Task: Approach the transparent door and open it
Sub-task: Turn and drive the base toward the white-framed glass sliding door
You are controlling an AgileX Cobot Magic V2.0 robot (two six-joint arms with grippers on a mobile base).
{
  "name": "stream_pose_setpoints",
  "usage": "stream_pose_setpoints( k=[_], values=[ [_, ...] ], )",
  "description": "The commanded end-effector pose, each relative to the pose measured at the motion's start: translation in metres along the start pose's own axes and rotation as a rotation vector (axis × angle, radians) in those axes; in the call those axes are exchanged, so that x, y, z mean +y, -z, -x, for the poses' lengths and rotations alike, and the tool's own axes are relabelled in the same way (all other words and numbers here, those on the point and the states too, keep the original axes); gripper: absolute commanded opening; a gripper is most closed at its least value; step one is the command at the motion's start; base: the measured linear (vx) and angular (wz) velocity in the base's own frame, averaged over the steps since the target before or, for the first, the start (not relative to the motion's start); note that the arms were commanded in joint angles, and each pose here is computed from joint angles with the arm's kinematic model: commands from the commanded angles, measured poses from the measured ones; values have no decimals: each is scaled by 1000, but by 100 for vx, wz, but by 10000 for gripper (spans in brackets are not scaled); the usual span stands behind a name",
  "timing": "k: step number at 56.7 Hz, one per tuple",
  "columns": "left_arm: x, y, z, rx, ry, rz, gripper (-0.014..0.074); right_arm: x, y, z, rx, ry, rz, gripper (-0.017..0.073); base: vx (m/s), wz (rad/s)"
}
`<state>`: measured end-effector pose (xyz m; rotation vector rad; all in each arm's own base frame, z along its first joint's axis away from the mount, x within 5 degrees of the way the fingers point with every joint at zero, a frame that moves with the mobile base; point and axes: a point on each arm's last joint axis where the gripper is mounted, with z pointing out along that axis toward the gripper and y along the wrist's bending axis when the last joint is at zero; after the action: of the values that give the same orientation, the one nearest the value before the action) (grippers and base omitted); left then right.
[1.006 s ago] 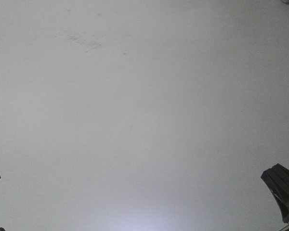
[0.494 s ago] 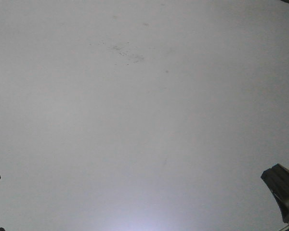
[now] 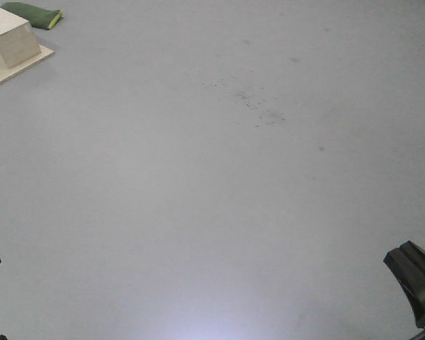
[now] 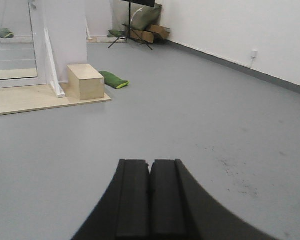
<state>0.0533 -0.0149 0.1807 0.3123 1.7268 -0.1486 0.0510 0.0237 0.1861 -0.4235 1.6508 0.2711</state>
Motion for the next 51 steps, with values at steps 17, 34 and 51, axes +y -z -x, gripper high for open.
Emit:
stream_pose_setpoints(
  k=[17,34,51],
  values=[
    [0,1,5,-81,1,-4,0,-1,1,7,-97,9,-12,-1,59,48],
    [0,1,5,-81,1,-4,0,-1,1,7,-97,9,-12,-1,58,49],
    [0,1,5,-80,1,-4,1,-1,1,7,-97,9,-12,-1,58,50]
  ],
)
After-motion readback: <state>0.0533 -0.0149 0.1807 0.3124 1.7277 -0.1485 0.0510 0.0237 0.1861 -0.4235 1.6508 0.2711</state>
